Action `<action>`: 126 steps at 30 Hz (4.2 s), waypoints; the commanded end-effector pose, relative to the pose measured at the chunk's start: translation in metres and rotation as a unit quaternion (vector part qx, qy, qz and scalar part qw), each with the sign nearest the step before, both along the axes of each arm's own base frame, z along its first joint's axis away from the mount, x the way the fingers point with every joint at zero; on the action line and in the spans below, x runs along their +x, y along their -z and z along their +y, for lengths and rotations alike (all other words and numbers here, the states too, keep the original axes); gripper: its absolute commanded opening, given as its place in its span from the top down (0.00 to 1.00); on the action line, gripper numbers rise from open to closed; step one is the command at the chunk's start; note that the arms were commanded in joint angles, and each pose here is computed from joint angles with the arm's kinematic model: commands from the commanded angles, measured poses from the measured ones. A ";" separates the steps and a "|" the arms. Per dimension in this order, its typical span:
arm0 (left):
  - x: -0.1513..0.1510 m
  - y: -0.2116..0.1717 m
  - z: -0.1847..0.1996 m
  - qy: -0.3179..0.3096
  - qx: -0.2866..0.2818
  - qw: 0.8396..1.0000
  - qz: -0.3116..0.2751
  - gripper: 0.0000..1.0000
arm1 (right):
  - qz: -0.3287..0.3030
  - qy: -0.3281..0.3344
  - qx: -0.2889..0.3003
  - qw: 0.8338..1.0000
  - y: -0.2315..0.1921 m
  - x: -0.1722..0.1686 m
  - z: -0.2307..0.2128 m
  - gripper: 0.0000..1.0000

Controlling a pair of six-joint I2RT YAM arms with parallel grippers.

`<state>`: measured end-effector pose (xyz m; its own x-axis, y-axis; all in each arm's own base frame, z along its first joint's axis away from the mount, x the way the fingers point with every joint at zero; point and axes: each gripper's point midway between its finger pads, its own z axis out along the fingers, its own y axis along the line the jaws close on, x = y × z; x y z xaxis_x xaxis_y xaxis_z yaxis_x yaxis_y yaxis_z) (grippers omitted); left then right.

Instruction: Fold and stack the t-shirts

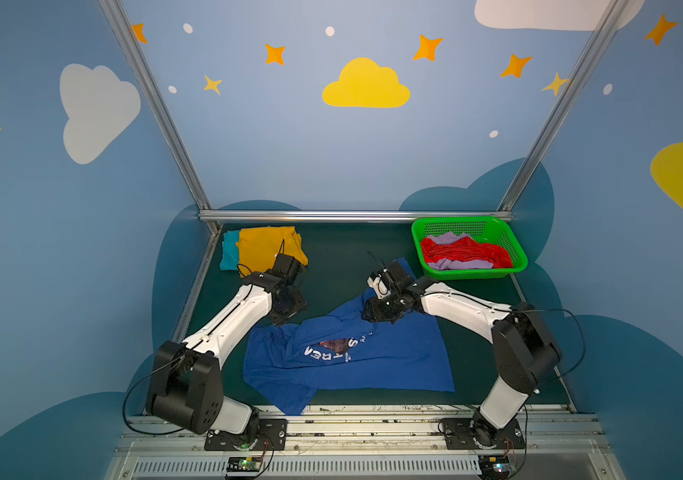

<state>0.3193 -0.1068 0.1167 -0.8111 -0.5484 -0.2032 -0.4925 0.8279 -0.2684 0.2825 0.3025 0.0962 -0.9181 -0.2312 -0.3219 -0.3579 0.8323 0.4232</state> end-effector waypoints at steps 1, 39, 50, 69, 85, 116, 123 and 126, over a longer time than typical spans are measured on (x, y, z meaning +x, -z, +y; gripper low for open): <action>0.026 0.022 -0.021 0.051 0.012 0.998 0.028 0.38 | -0.027 0.000 -0.015 1.000 -0.018 -0.001 -0.009 0.48; -0.003 0.061 -0.075 0.158 0.009 0.971 0.178 0.25 | -0.014 0.037 -0.007 0.999 -0.014 0.007 -0.037 0.48; -0.024 0.073 -0.087 0.178 0.011 0.961 0.211 0.96 | -0.004 0.041 -0.008 0.999 -0.008 0.010 -0.038 0.48; 0.107 -0.041 0.002 0.106 0.258 0.960 -0.008 0.96 | -0.022 0.036 0.018 0.999 -0.020 0.047 -0.009 0.47; 0.050 -0.007 0.057 0.051 0.291 0.953 0.063 0.24 | 0.002 0.120 -0.132 0.984 -0.003 0.049 -0.090 0.36; -0.260 0.119 0.023 -0.016 0.058 0.950 0.306 0.27 | 0.262 0.283 -0.199 0.901 0.065 -0.149 -0.217 0.13; -0.246 0.142 0.018 -0.008 0.083 0.946 0.315 0.51 | 0.267 0.298 -0.167 0.901 0.075 -0.141 -0.211 0.13; -0.242 0.149 0.013 0.000 0.087 0.942 0.326 0.77 | 0.269 0.293 -0.180 0.900 0.076 -0.144 -0.214 0.14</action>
<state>0.0744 -0.0941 0.0094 -0.7733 -0.5729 0.2715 -0.5221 0.8184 0.2398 0.1437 0.0896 0.0231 -0.9220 0.3406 0.1840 0.3599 0.9293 0.0831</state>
